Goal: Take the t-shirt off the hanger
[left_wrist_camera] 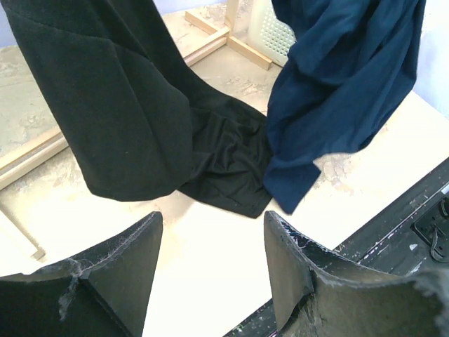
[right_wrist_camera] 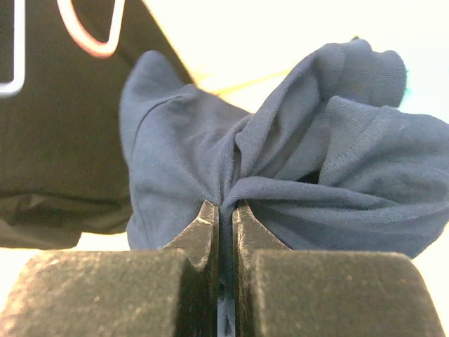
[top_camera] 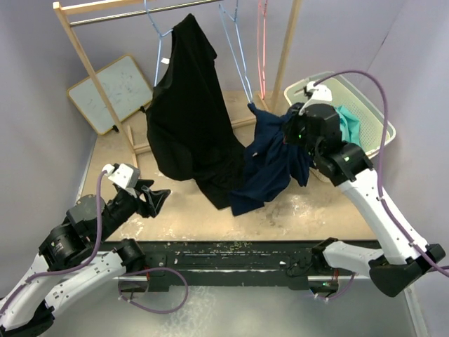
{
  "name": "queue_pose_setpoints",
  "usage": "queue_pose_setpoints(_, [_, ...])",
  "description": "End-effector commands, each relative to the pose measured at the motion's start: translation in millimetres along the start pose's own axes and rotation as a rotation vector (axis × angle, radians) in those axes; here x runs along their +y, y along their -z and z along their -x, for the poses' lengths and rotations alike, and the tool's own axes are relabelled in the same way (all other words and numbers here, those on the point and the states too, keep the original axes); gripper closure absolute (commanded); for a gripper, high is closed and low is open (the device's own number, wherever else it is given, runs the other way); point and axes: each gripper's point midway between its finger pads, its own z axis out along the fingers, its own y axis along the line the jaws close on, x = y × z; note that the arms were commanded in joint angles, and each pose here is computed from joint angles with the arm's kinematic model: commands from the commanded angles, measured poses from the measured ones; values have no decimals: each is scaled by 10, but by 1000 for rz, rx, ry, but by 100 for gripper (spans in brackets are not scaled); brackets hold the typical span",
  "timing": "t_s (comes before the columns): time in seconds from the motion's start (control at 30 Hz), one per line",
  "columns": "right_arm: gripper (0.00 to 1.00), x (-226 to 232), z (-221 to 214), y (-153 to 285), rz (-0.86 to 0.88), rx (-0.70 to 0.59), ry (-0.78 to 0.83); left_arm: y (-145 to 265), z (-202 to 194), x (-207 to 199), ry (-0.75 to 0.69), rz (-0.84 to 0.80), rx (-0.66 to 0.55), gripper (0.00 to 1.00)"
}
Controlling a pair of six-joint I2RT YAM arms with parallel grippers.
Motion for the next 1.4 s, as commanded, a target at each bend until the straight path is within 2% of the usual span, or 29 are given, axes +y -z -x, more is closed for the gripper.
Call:
queue_pose_setpoints(0.0, [100, -416, 455, 109, -179, -86, 31, -3, 44, -20, 17, -8, -21, 37])
queue_pose_setpoints(0.17, [100, -621, 1163, 177, -216, -250, -95, 1, 49, -22, 19, -9, -25, 37])
queue_pose_setpoints(0.23, [100, -684, 1375, 57, -232, -262, -121, -5, 38, -28, 16, -12, -19, 37])
queue_pose_setpoints(0.47, [100, -827, 2532, 88, -215, -447, -219, 19, 63, -36, 17, -21, -33, 37])
queue_pose_setpoints(0.57, [100, -981, 3029, 257, -263, -584, -253, 24, 63, -46, 14, -28, -34, 37])
queue_pose_setpoints(0.7, [100, -1404, 3471, 616, -374, -816, -328, 32, 71, -63, 14, -39, -39, 37])
queue_pose_setpoints(0.8, [100, -1591, 3594, 820, -430, -925, -359, 35, 77, -71, 12, -45, -43, 36])
queue_pose_setpoints(0.97, [100, -2032, 3529, 975, -708, -954, -321, 31, 71, -85, 7, -53, -39, 36])
queue_pose_setpoints(1.03, [100, -2134, 3504, 1007, -746, -957, -315, 35, 77, -85, 8, -54, -44, 36])
queue_pose_setpoints(1.17, [100, -2173, 3410, 772, -729, -897, -294, 25, 76, -94, 4, -58, -41, 36])
queue_pose_setpoints(1.37, [100, -2162, 3142, 160, -639, -737, -266, 39, 76, -81, 8, -52, -44, 36])
